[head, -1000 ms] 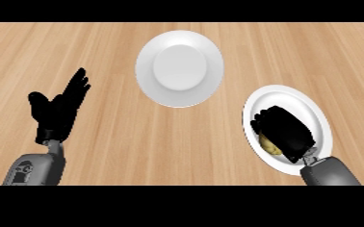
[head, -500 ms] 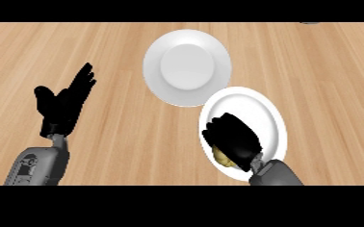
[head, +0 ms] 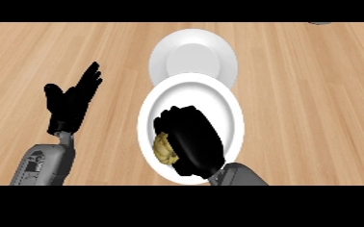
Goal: Pick the squash from the plate and place it in the plate
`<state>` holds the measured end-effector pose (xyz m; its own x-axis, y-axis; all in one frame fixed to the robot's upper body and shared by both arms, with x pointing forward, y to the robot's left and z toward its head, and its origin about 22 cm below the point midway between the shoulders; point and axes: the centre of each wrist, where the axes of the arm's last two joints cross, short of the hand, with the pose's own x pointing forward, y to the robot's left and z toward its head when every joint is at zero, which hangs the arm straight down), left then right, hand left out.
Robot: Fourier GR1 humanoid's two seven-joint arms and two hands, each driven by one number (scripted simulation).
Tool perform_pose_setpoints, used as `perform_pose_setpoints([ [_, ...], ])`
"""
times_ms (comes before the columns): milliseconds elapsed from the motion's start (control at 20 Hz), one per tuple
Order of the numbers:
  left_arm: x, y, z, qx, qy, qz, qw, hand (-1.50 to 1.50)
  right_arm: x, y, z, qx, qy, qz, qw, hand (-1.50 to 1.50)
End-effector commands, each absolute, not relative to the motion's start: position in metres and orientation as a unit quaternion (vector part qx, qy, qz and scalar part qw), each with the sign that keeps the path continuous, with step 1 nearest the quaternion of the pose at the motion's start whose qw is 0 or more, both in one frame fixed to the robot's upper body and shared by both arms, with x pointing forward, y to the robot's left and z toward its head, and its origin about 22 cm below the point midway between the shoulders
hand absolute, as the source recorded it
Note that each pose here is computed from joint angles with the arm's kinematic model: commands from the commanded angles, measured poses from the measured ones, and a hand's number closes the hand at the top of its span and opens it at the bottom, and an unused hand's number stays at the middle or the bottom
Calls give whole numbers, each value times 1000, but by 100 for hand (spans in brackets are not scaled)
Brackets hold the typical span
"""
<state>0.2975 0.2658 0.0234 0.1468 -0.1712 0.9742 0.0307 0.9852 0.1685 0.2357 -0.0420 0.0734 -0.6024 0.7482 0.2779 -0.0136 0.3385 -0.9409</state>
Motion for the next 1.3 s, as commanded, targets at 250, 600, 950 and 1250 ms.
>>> perform_pose_setpoints([
  [250,304,274,35,62,-650,-66,755,0,255,3,112,-311,-765,339,450,150],
  [600,307,275,28,61,-655,-60,751,0,313,22,131,-331,-752,282,496,150],
  [950,292,267,15,79,-648,-52,755,0,372,-11,99,-354,-730,277,515,150],
  [1250,292,276,27,76,-648,-63,755,0,395,-33,75,-344,-680,366,534,150],
])
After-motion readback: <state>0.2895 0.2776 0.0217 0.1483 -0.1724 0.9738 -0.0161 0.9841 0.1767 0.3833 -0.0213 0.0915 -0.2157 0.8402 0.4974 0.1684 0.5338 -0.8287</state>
